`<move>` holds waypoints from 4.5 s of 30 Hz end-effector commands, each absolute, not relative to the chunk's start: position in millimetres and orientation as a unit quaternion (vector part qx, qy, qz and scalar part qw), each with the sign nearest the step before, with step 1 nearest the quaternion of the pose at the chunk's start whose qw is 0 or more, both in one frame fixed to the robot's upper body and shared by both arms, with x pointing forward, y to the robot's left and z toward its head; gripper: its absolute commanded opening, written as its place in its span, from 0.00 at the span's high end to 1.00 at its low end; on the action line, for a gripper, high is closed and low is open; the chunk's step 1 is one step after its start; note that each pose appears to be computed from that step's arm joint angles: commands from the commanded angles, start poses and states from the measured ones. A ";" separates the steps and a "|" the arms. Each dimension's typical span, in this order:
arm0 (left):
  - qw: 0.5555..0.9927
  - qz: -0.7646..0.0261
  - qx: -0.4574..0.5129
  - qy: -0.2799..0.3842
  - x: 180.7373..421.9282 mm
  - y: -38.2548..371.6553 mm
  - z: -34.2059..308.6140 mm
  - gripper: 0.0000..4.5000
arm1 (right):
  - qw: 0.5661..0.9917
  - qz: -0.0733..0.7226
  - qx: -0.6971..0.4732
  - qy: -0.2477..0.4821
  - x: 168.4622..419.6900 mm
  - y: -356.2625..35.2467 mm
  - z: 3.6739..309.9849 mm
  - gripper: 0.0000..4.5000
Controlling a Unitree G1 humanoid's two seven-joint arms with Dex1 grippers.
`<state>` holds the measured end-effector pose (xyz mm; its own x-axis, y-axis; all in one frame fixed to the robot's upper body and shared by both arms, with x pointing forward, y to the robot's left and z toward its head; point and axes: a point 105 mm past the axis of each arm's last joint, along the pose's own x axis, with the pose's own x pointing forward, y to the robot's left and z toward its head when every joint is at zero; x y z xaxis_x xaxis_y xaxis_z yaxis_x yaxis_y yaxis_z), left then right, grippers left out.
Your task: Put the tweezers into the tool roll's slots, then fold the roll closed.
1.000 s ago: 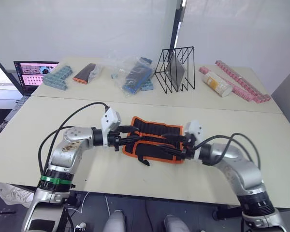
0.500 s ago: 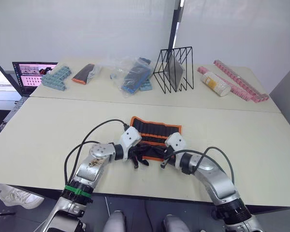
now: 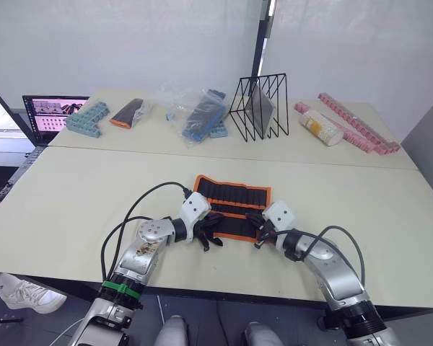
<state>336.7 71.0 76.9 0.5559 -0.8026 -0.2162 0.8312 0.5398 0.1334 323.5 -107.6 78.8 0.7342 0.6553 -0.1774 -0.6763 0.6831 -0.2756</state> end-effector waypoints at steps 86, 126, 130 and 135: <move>0.855 -0.495 0.111 0.111 256.9 191.1 171.1 0.52 | 0.855 0.405 0.171 0.277 296.0 -156.9 92.0 0.00; 0.856 -0.490 0.111 0.124 253.0 186.3 161.7 0.00 | 0.812 0.415 0.320 0.257 305.9 -140.7 99.5 0.99; 0.854 -0.493 0.114 0.122 256.3 185.2 159.3 0.00 | 0.814 0.412 0.323 0.253 305.3 -148.7 103.1 0.99; 0.851 -0.498 0.115 0.120 258.5 182.7 156.1 0.00 | 0.826 0.394 0.316 0.251 304.3 -166.8 105.1 0.99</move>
